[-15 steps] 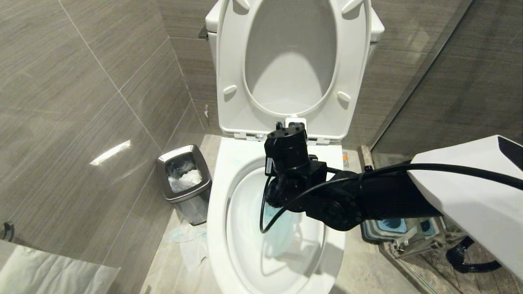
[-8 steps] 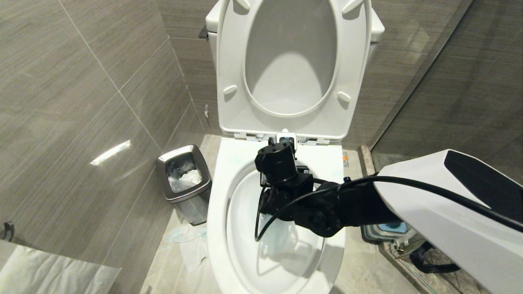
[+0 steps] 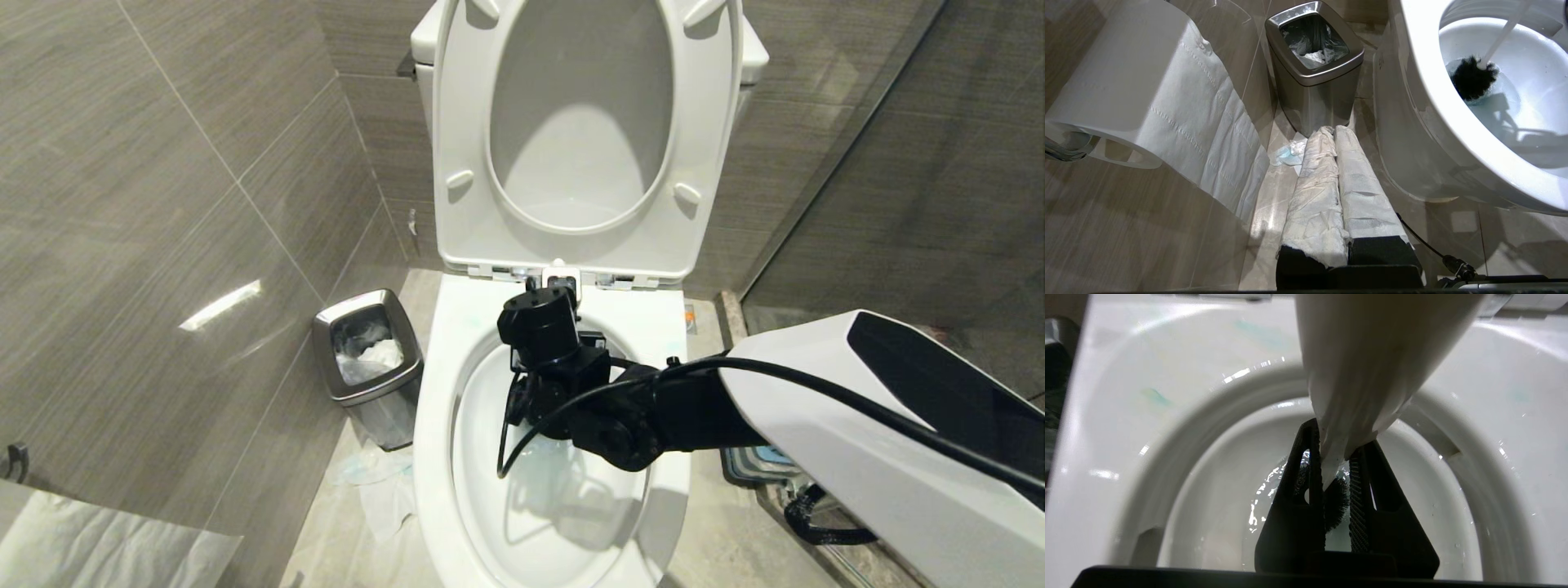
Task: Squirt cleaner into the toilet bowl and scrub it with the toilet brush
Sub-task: Scrub the toilet bowl
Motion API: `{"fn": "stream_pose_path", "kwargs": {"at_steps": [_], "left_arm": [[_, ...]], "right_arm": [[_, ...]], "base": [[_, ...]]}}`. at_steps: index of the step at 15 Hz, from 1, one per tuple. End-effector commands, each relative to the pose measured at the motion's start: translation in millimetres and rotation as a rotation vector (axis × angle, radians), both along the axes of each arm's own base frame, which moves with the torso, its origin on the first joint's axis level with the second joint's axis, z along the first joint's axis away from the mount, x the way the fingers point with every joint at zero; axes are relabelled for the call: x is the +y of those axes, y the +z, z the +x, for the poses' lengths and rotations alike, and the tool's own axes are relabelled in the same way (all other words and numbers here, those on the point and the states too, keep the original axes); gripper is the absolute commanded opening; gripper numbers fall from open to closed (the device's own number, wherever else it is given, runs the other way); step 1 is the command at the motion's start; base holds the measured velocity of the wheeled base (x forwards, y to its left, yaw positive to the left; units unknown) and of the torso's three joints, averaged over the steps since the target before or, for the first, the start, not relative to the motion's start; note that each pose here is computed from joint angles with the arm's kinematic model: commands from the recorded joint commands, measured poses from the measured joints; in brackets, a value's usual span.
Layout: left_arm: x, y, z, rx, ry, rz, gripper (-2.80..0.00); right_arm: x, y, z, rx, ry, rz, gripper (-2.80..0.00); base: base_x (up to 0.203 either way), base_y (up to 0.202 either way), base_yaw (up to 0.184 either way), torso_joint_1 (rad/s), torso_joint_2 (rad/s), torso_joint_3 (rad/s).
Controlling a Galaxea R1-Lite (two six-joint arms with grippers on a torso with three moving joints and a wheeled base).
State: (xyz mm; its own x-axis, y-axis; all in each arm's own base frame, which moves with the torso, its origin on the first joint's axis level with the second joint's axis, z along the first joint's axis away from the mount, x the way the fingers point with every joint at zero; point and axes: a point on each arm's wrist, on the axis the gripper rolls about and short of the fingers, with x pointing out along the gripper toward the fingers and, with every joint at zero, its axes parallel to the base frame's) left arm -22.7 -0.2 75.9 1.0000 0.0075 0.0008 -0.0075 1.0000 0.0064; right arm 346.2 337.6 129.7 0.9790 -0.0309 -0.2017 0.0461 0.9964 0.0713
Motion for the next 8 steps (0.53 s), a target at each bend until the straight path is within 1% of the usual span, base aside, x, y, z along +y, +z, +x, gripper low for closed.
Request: {"fn": "stream_pose_path", "kwargs": {"at_steps": [1,3,4,5,6,8], "left_arm": [[0.0,0.0,0.0,-0.001,0.0,0.0,-2.8],[0.0,0.0,0.0,-0.001,0.0,0.0,-2.8],[0.0,0.0,0.0,-0.001,0.0,0.0,-2.8],[0.0,0.3,-0.1,-0.001,0.0,0.0,-2.8],[0.0,0.0,0.0,-0.001,0.0,0.0,-2.8],[0.0,-0.2,0.0,0.001,0.0,0.0,-2.8]], "right_arm": [[-10.5,51.0,-14.6,-0.069,0.003,0.069,-2.8],[-23.4,91.0,-30.3,-0.109,0.008,0.111,-2.8],[-28.1,104.9,-37.2,-0.119,0.013,0.122,-2.8],[-30.6,112.1,-40.9,-0.123,0.015,0.125,-2.8],[-30.7,112.8,-41.3,-0.123,0.014,0.124,-2.8],[-28.8,107.7,-39.5,-0.115,0.016,0.118,-2.8]], "base": [[0.0,0.0,0.0,0.0,0.0,0.0],[0.0,0.0,0.0,0.0,0.0,0.0],[0.0,0.0,0.0,0.0,0.0,0.0],[0.0,0.0,0.0,0.0,0.0,0.0],[0.0,0.0,0.0,0.0,0.0,0.0],[0.0,0.0,0.0,0.0,0.0,0.0]]}}
